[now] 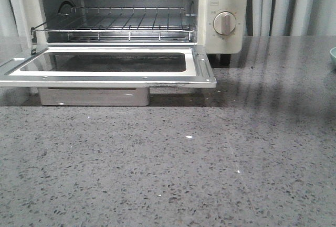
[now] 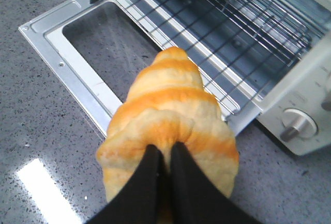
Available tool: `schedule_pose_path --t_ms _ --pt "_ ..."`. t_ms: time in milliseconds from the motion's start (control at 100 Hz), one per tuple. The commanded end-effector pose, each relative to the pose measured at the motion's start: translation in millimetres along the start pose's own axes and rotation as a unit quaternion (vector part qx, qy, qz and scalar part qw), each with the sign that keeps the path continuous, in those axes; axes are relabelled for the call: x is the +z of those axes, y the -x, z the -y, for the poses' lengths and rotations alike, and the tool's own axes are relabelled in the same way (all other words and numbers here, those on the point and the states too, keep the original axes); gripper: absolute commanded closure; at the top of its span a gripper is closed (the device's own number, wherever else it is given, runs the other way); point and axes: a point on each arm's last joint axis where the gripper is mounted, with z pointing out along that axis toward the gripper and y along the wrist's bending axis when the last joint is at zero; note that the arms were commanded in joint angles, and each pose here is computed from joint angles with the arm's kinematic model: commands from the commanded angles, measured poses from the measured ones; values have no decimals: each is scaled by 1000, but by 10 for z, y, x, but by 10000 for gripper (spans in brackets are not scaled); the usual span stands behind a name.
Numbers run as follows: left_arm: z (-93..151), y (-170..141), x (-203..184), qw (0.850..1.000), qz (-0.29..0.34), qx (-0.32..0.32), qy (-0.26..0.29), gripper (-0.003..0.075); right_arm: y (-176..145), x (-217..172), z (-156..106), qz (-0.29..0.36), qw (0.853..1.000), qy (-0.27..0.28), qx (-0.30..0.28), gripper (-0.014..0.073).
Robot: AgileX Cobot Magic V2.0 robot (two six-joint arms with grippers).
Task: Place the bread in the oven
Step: 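Lift the croissant with the right gripper and carry it toward the oven, then lower the croissant onto the oven rack with the right gripper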
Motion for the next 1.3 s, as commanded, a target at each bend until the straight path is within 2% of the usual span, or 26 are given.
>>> schedule_pose_path --t_ms 0,260,440,770,1050,1290 --pt "15 153 -17 999 42 -4 -15 742 235 -24 13 65 998 -14 -22 670" --pt "15 153 -17 999 42 -4 -15 742 409 310 45 57 998 -9 -24 670" --pt "15 153 -17 999 42 -4 -15 742 560 470 -28 65 996 1 -56 670" --pt "16 147 -15 999 41 -4 -15 742 742 828 18 68 996 -1 -57 670" --pt "16 147 -15 999 41 -4 -15 742 823 1047 69 89 994 -18 -66 670" --pt "16 147 -15 999 41 -4 -15 742 848 1187 133 108 987 -54 -102 670"
